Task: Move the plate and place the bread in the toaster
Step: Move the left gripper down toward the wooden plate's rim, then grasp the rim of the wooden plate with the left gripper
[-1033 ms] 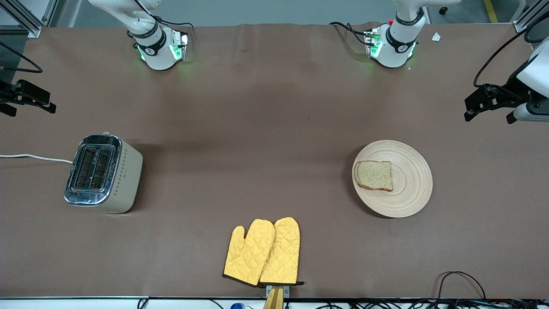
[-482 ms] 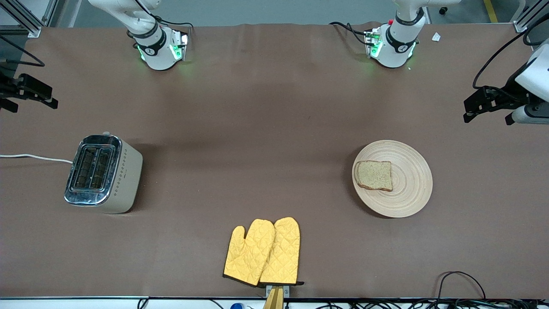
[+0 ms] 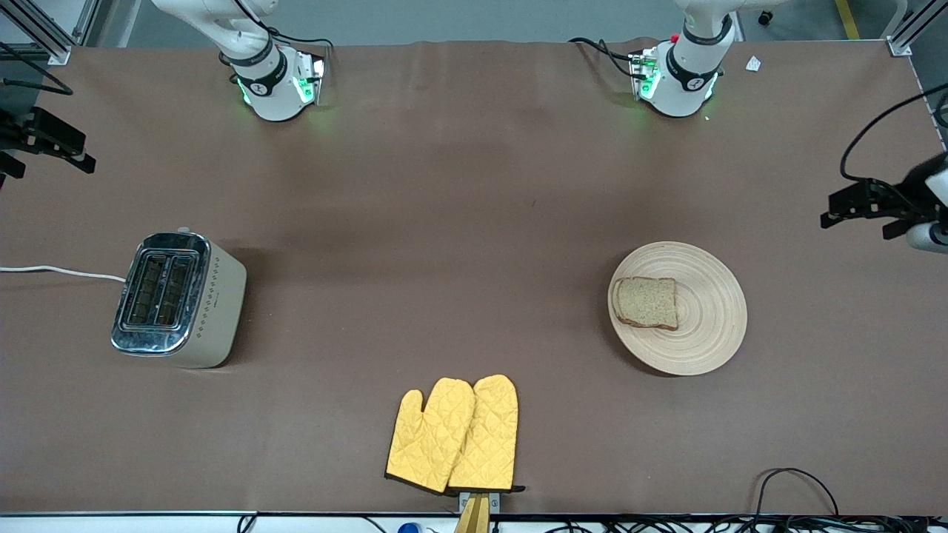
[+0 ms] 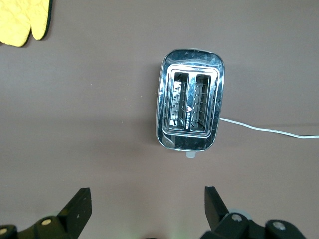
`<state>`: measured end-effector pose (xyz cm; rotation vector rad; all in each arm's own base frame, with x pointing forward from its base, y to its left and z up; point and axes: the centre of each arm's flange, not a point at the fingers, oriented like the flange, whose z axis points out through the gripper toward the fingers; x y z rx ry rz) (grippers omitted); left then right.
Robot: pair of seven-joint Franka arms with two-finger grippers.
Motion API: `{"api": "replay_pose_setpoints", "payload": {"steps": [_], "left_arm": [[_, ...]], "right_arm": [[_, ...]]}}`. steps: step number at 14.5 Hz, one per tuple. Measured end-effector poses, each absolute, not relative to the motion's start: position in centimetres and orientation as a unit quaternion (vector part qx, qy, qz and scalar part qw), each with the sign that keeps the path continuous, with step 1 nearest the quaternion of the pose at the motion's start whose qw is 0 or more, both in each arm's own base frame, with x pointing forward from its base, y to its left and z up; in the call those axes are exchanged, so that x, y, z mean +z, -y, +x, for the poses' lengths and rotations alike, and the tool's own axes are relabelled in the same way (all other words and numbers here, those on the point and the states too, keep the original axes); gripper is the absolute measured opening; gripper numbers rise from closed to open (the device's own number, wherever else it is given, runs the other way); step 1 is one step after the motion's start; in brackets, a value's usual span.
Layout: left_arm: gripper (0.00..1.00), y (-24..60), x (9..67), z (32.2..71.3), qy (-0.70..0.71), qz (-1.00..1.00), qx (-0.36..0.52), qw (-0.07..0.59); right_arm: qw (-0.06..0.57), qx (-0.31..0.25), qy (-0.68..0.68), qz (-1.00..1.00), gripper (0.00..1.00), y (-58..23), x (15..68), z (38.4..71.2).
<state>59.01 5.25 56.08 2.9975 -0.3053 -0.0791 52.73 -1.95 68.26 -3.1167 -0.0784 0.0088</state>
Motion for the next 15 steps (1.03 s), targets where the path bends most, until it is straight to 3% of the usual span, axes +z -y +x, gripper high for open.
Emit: {"api": "replay_pose_setpoints", "payload": {"steps": [8,15], "left_arm": [[1.00,-11.6,39.9,62.9,0.016,0.967,-0.088,0.240],[1.00,-12.4,28.5,64.7,-0.003,0.955,-0.096,0.282]], "right_arm": [[0.007,-0.002,0.020,-1.000,1.00,2.2,68.9,52.4],[0.007,0.003,0.020,-1.000,1.00,2.1,68.8,52.3]]}}
